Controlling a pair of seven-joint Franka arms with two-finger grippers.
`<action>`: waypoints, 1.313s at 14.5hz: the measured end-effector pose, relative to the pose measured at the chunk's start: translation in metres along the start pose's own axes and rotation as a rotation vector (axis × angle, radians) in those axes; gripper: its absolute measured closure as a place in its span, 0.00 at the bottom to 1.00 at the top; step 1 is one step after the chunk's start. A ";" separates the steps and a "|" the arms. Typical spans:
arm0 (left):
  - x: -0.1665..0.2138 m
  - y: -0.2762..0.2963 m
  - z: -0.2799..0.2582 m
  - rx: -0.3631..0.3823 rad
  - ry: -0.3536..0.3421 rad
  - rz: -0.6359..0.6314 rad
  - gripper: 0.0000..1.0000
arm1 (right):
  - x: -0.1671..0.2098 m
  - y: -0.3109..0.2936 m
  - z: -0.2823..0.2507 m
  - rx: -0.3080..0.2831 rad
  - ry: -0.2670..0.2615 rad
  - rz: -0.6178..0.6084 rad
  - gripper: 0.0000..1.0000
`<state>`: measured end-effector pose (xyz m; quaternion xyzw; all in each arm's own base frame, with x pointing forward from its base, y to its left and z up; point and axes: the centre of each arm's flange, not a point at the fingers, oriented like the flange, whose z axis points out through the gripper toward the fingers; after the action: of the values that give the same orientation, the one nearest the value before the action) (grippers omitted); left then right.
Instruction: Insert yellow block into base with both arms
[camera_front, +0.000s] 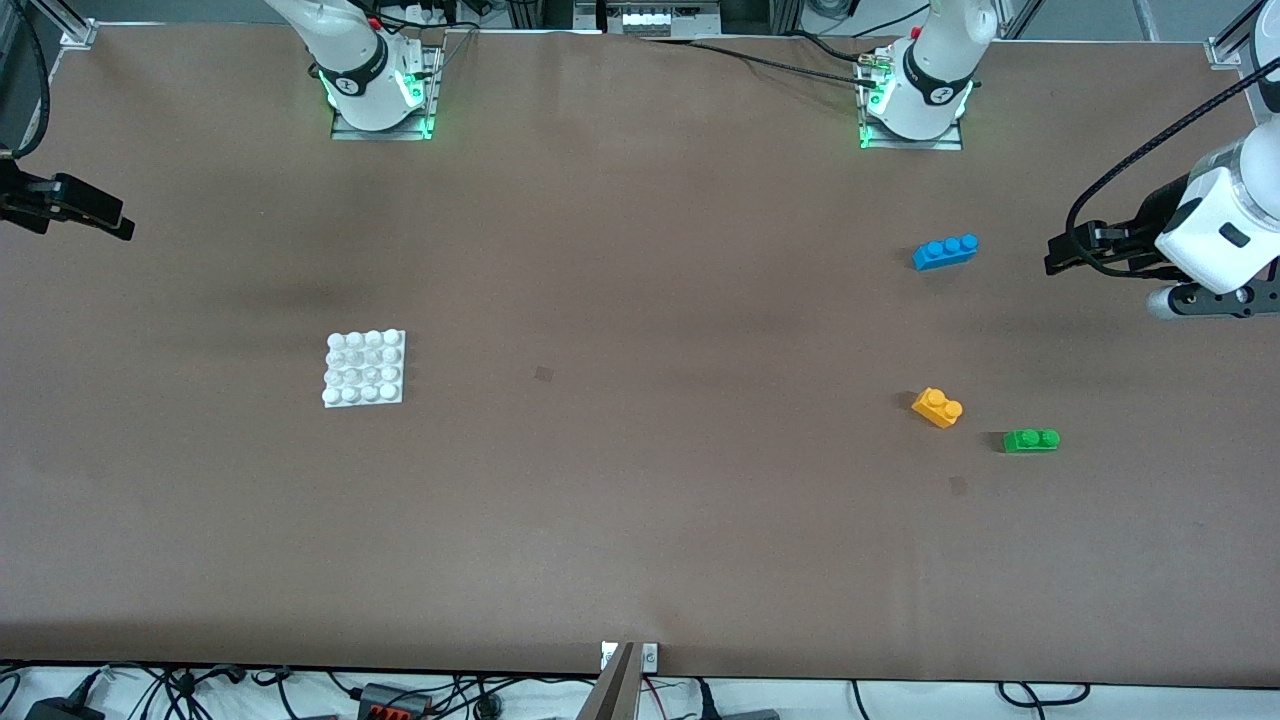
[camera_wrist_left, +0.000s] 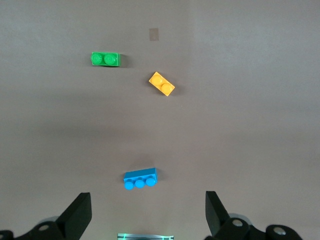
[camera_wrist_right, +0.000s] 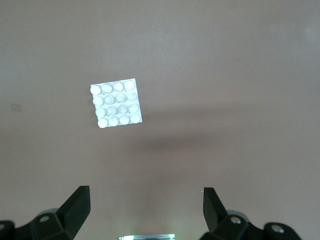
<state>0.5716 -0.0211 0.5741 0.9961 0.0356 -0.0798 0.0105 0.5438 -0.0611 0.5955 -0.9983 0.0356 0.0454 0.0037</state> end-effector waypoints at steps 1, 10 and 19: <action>0.000 0.000 0.000 0.000 0.000 0.001 0.00 | 0.000 -0.001 0.001 0.005 -0.001 -0.001 0.00; 0.000 0.000 0.000 0.000 0.000 0.006 0.00 | 0.001 -0.009 0.001 0.007 -0.003 -0.016 0.00; 0.000 0.000 0.000 0.000 0.000 0.008 0.00 | -0.002 -0.019 0.011 0.007 -0.068 -0.036 0.00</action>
<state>0.5716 -0.0210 0.5741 0.9962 0.0318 -0.0798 0.0108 0.5418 -0.0416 0.5847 -0.9967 0.0174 0.0789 0.0090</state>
